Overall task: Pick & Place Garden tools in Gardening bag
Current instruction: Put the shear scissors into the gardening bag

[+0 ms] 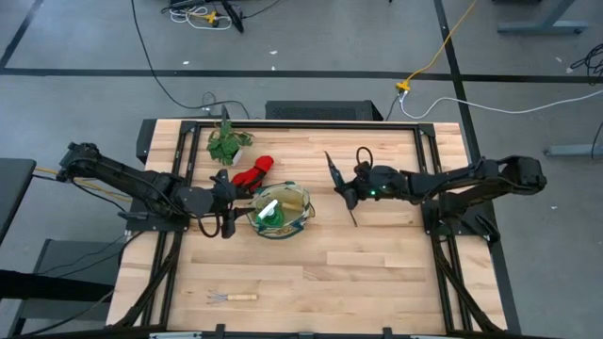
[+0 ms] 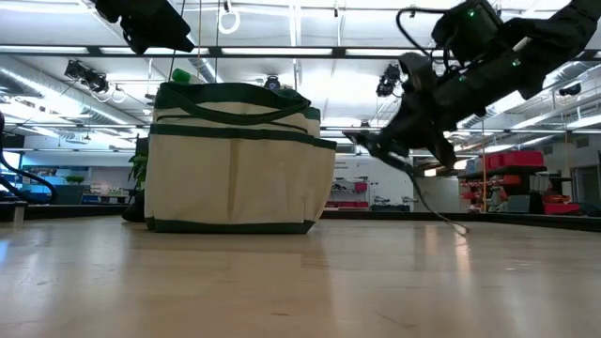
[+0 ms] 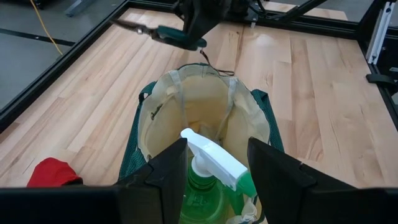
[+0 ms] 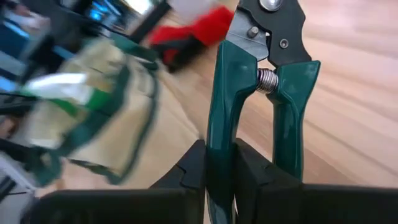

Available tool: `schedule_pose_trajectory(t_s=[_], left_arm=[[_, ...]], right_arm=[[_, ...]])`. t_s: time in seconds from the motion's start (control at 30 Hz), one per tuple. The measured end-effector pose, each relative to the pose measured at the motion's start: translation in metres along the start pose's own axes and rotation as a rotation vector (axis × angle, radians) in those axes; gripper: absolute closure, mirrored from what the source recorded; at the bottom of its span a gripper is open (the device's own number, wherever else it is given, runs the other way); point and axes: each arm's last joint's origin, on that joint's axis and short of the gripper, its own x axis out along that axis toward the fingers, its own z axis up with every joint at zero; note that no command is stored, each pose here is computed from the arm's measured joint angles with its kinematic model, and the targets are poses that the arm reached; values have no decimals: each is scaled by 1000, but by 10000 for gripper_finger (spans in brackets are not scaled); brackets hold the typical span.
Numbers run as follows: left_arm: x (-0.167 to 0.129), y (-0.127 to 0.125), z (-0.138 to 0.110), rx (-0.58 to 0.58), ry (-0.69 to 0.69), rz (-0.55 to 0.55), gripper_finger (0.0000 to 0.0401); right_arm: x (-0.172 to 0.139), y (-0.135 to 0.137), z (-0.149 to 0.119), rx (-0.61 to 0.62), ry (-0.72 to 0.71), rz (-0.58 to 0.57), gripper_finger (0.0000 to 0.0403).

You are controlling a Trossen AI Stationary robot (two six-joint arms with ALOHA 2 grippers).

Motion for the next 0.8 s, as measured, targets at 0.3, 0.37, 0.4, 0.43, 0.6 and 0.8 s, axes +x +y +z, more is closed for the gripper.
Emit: schedule_pose_trajectory(t_s=[0.3, 0.37, 0.4, 0.43, 0.6, 0.8], left_arm=[[0, 0, 0, 1, -2, 7, 227], [0, 0, 0, 1, -3, 9, 227], [0, 0, 0, 1, -3, 9, 227], [0, 0, 0, 1, -3, 10, 227], [0, 0, 0, 0, -4, 10, 227], [0, 0, 0, 0, -4, 10, 227]], right_arm=[[-2, 15, 6, -37, -100, 121, 358], [-3, 19, 7, -46, -115, 145, 358], [-3, 21, 7, -57, -123, 160, 358], [-4, 23, 7, -69, -133, 176, 358], [-8, 37, 7, -135, -199, 264, 358], [-12, 50, 7, -216, -265, 311, 358]])
